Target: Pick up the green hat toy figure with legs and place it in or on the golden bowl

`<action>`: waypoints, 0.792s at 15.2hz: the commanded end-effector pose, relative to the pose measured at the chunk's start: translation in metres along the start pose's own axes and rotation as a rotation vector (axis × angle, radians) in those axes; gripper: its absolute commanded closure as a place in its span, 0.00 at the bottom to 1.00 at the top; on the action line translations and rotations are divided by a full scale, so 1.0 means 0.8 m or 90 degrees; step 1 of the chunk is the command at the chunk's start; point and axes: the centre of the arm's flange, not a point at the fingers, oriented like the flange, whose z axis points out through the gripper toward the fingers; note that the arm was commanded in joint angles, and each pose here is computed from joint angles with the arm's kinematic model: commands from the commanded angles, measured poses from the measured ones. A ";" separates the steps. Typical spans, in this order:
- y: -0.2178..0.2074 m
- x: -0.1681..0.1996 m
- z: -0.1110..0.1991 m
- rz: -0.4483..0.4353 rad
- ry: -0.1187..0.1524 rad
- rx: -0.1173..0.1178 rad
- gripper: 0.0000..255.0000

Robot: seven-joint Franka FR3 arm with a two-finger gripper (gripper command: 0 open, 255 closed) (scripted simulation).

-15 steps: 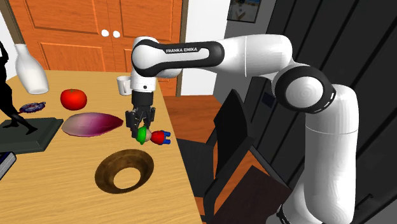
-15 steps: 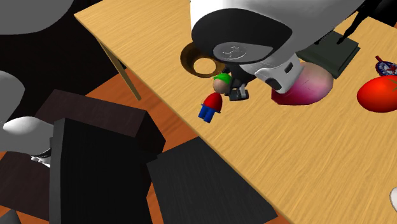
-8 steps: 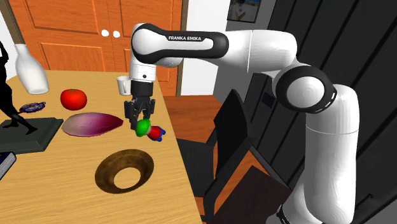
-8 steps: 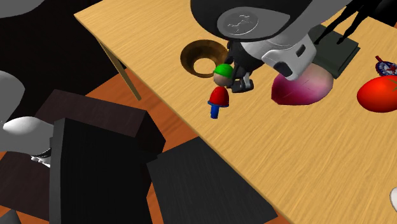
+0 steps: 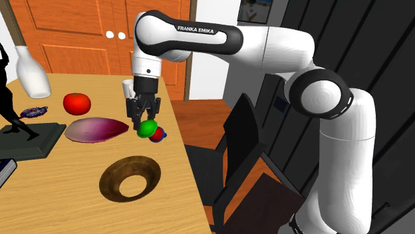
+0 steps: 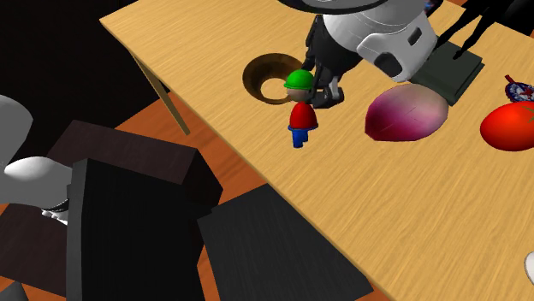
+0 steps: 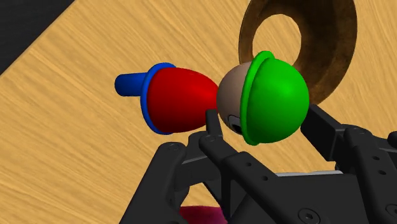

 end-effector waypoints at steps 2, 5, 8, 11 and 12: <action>-0.046 -0.004 0.012 0.000 0.000 0.000 1.00; -0.093 -0.009 0.028 0.000 0.000 0.000 1.00; -0.140 -0.014 0.043 0.000 0.000 0.000 1.00; -0.174 -0.016 0.061 0.000 0.000 0.000 1.00; -0.172 -0.016 0.067 0.000 0.000 0.000 1.00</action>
